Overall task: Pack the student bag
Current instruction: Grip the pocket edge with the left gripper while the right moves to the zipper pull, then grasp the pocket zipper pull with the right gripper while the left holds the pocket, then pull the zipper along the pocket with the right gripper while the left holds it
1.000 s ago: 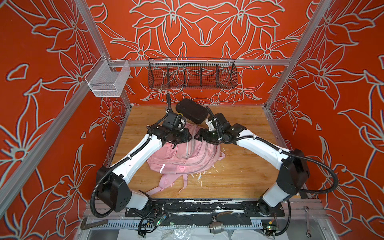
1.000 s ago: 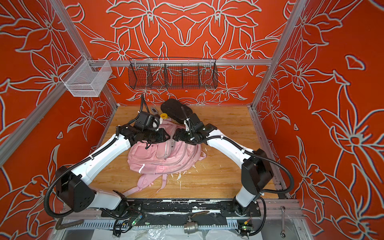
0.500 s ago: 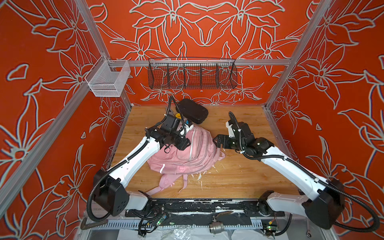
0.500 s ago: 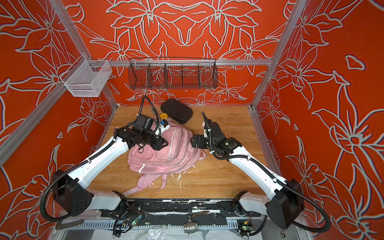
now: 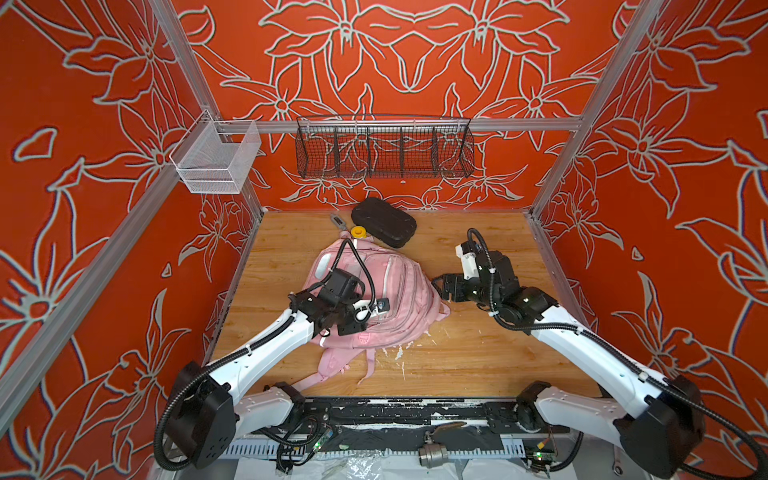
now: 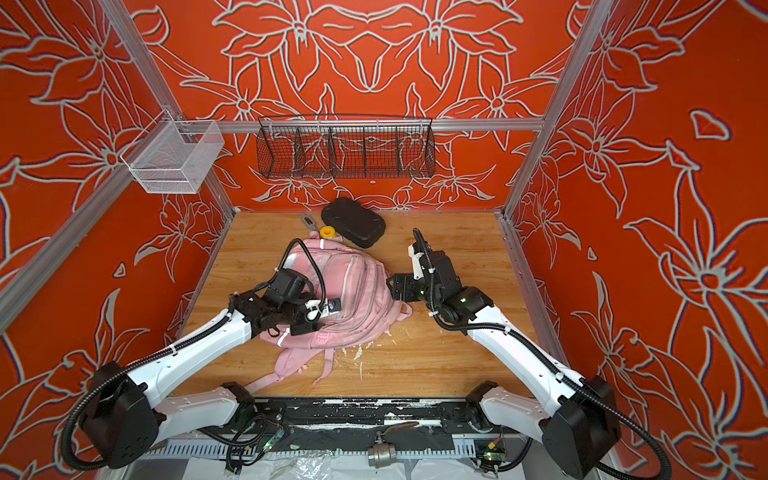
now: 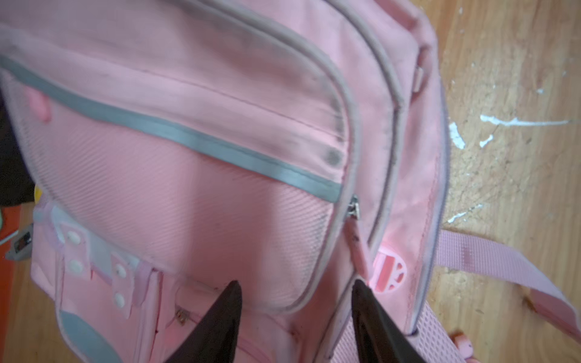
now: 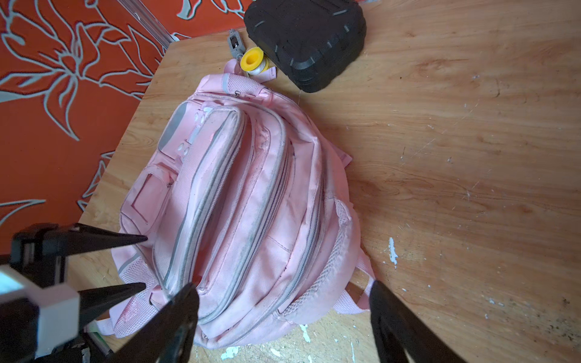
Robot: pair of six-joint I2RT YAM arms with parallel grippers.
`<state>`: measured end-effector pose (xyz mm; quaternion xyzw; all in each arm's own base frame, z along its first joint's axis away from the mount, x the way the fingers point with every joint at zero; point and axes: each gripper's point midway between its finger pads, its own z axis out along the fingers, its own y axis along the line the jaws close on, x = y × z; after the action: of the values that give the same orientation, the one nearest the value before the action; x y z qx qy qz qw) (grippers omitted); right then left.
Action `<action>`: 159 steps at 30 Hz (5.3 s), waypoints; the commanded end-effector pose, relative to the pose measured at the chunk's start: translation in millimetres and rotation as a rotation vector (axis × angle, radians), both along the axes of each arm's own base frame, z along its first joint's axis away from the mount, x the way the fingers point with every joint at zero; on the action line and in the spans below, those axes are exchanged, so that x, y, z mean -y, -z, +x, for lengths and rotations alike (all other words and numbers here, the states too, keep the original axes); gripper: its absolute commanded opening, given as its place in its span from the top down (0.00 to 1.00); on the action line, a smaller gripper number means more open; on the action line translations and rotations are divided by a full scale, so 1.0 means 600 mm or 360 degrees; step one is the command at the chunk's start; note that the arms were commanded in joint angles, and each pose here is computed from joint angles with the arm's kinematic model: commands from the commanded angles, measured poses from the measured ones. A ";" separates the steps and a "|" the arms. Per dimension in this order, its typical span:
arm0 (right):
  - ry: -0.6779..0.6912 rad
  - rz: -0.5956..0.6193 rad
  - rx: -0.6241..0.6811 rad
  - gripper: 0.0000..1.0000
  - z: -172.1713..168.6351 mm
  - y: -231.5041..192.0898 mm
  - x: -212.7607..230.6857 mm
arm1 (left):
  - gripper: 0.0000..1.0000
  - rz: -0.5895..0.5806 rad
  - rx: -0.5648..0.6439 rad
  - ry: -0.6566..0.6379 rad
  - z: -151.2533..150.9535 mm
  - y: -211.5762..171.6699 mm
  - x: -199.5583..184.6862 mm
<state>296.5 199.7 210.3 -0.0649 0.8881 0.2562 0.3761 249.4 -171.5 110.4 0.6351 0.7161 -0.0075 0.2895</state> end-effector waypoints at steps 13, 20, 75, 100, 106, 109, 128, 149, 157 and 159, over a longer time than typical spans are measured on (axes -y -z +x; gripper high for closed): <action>-0.0109 0.0031 0.0069 0.18 0.013 -0.003 -0.026 | 0.42 0.0121 0.0438 -0.0114 0.076 0.013 -0.003; -0.0219 -0.0001 0.0111 0.24 0.010 0.004 -0.039 | 0.80 0.0005 0.0279 -0.0086 0.063 0.010 0.027; -0.0238 -0.0875 0.0908 0.57 -0.019 0.064 -0.103 | 1.00 -0.0935 -0.0924 -0.0684 0.058 -0.163 0.219; -0.0512 -0.0452 0.0800 0.91 -0.051 0.070 -0.099 | 1.00 -0.0817 -0.0925 -0.0665 0.032 -0.140 0.195; -0.0566 -0.0499 0.0755 0.83 -0.053 0.089 -0.084 | 1.00 -0.0801 -0.0927 -0.0663 0.029 -0.138 0.192; -0.0585 -0.0531 0.0773 0.70 -0.053 0.091 -0.083 | 1.00 -0.0810 -0.0929 -0.0662 0.029 -0.140 0.193; -0.0686 -0.0863 0.1351 0.57 -0.074 0.020 -0.052 | 1.00 -0.1050 -0.1197 -0.0917 0.061 -0.182 0.239; -0.0550 -0.1024 0.1233 0.72 -0.031 0.044 -0.048 | 1.00 -0.1053 -0.1379 -0.0993 0.066 -0.180 0.286; -0.0531 -0.1021 0.1187 0.85 -0.021 0.049 -0.053 | 1.00 -0.1030 -0.1415 -0.0995 0.064 -0.177 0.289; -0.0500 -0.1012 0.1167 0.85 -0.019 0.049 -0.050 | 1.00 -0.1020 -0.1420 -0.0999 0.063 -0.174 0.288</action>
<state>279.4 229.5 175.9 -0.4072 0.7037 -0.0092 0.5821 299.9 -323.4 177.8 0.1911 0.9128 -0.3362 0.1316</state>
